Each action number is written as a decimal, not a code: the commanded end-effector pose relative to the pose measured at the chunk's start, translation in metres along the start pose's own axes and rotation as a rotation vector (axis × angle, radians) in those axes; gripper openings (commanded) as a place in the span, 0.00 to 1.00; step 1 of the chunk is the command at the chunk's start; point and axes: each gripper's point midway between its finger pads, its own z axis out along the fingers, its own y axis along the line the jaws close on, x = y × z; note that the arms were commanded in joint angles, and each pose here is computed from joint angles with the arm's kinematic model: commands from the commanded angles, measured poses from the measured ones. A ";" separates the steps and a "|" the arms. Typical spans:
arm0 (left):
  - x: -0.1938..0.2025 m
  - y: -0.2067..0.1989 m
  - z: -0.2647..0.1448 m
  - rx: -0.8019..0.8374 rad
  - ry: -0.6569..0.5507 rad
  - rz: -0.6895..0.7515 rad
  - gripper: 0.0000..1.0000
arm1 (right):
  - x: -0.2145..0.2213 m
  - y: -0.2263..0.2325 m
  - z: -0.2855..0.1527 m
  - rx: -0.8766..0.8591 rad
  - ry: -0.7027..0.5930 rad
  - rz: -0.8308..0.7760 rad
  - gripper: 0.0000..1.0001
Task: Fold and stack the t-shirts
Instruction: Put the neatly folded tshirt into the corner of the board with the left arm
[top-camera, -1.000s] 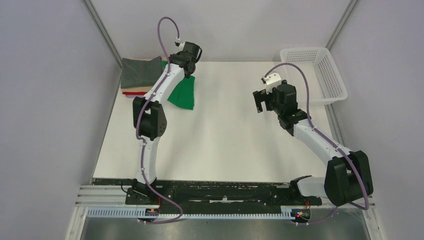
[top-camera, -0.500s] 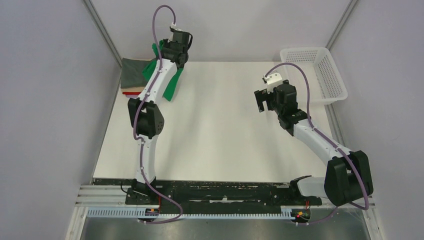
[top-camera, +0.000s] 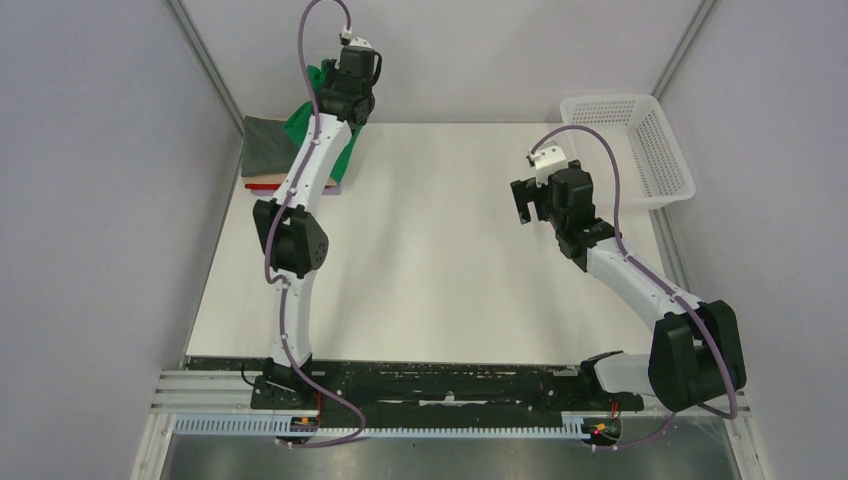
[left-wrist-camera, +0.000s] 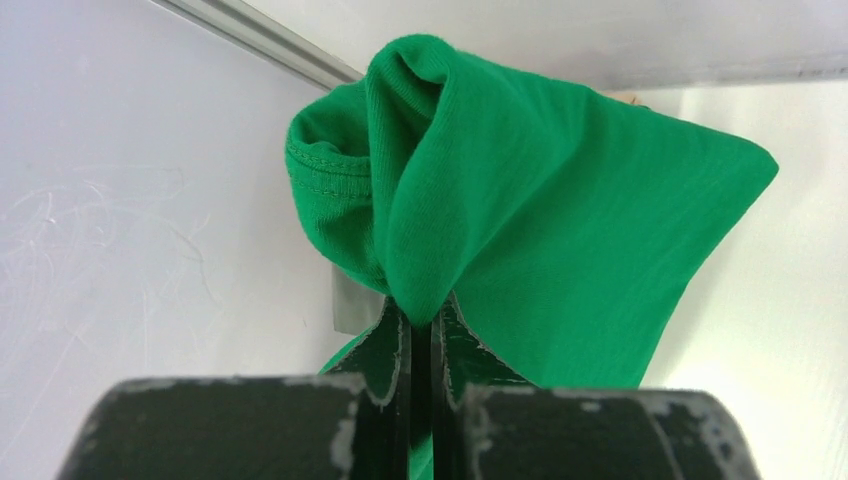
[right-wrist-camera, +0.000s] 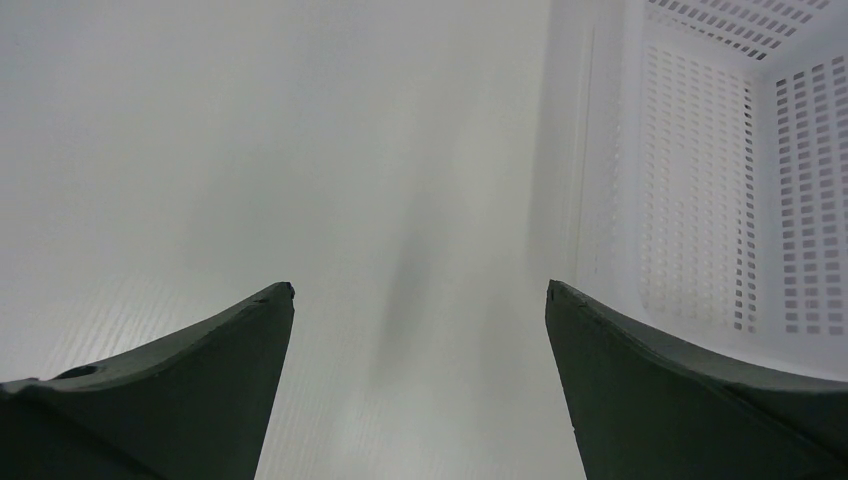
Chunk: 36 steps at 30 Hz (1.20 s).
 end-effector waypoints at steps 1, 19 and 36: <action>-0.060 0.070 -0.030 -0.087 -0.167 -0.158 0.02 | -0.008 -0.008 0.001 0.036 -0.018 0.006 0.98; -0.003 0.083 0.053 -0.062 -0.046 -0.185 0.02 | -0.003 -0.015 0.002 0.082 0.006 0.004 0.98; 0.051 0.103 0.151 -0.202 -0.006 -0.248 0.33 | 0.014 -0.018 0.007 0.116 0.075 0.011 0.98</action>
